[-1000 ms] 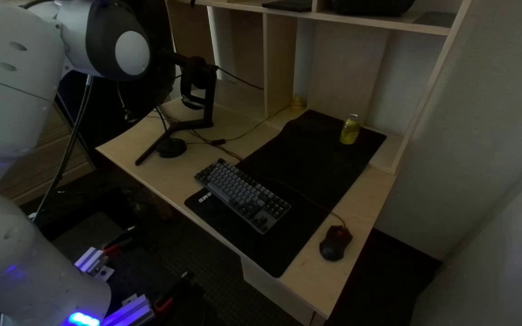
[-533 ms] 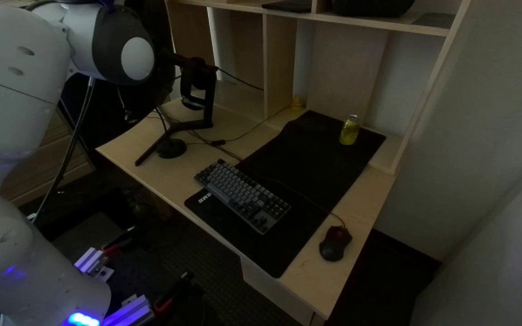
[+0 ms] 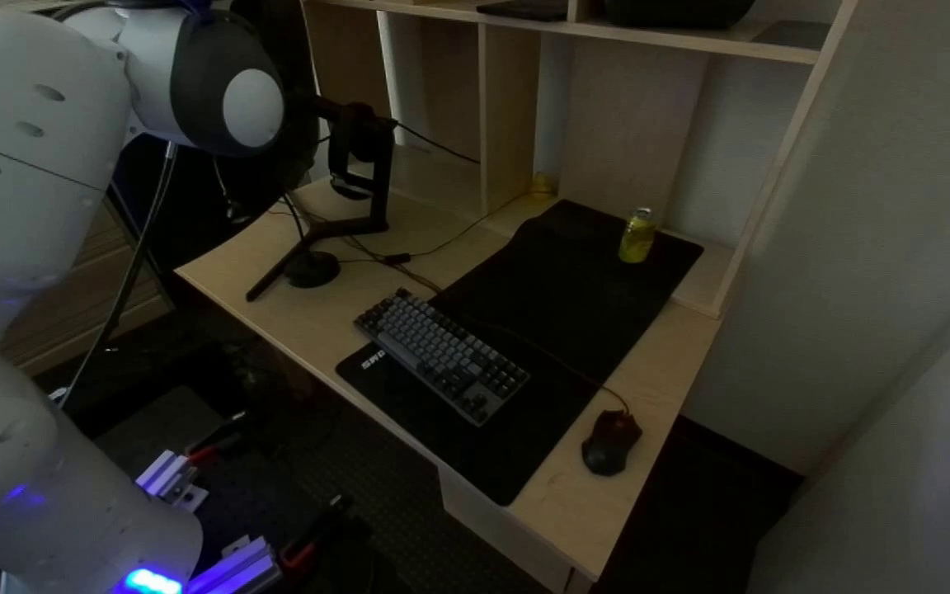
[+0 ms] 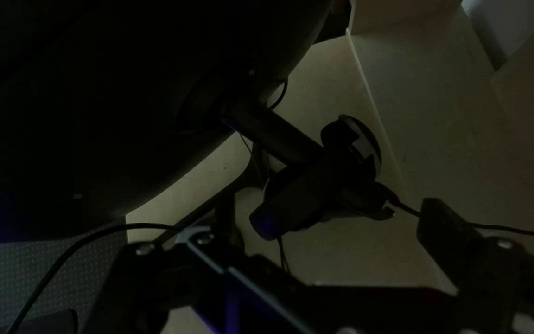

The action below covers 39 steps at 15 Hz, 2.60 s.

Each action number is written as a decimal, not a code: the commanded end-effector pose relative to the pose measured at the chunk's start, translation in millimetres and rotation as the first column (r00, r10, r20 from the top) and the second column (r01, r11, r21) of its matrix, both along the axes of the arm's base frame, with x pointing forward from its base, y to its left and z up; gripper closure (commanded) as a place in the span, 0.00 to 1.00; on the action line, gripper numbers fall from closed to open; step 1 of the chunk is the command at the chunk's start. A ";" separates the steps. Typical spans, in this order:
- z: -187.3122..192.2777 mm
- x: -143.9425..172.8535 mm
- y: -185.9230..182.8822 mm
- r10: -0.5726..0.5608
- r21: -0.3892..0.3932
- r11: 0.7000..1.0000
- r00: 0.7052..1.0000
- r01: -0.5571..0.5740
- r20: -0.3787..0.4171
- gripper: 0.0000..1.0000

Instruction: Hang the headphones behind the computer then move the lamp to the right

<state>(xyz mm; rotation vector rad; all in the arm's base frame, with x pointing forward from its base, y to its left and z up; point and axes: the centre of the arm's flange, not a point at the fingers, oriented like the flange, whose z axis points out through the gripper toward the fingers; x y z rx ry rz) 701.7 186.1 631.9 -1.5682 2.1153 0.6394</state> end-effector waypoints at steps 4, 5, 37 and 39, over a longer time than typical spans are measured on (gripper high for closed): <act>4.1 -5.5 -2.9 -0.114 -0.151 0.984 0.989 0.099 -0.092 0.00; 3.5 -6.9 -3.5 -0.135 -0.175 0.978 0.985 0.115 -0.108 0.00; -91.3 -116.8 -55.0 -0.264 -0.539 0.841 0.839 -0.041 -0.476 0.00; -65.2 -52.7 -39.3 -0.277 -0.545 0.838 0.847 -0.017 -0.454 0.00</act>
